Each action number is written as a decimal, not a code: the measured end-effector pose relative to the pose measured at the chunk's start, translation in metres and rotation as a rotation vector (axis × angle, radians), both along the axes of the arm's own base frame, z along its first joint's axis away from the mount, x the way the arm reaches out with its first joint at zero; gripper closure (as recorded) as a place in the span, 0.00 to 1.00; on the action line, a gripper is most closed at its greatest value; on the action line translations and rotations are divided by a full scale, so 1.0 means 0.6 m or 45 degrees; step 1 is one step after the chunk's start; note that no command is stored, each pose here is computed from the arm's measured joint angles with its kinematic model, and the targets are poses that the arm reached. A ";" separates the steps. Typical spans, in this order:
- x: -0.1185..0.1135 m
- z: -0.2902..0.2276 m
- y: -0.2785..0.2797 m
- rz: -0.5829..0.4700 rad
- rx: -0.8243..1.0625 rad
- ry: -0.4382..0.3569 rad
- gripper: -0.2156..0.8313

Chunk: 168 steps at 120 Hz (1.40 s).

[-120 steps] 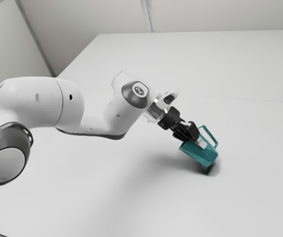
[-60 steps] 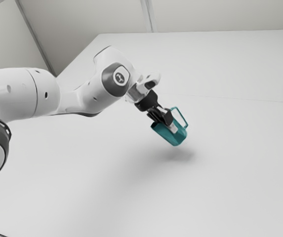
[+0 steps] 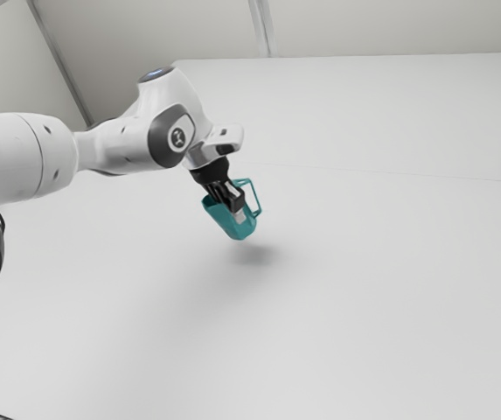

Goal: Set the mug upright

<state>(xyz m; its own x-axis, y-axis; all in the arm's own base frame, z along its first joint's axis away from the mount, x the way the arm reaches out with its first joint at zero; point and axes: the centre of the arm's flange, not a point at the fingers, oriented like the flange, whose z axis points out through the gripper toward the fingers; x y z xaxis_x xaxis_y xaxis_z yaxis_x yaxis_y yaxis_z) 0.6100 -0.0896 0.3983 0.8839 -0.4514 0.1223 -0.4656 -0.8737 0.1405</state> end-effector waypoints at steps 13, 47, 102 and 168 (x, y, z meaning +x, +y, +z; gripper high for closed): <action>0.003 -0.009 0.021 -0.003 0.071 0.006 0.95; 0.007 -0.056 0.075 -0.008 0.228 0.058 0.96; 0.016 -0.089 0.093 -0.014 0.361 0.000 0.96; 0.031 -0.120 0.092 0.083 0.299 -0.054 0.67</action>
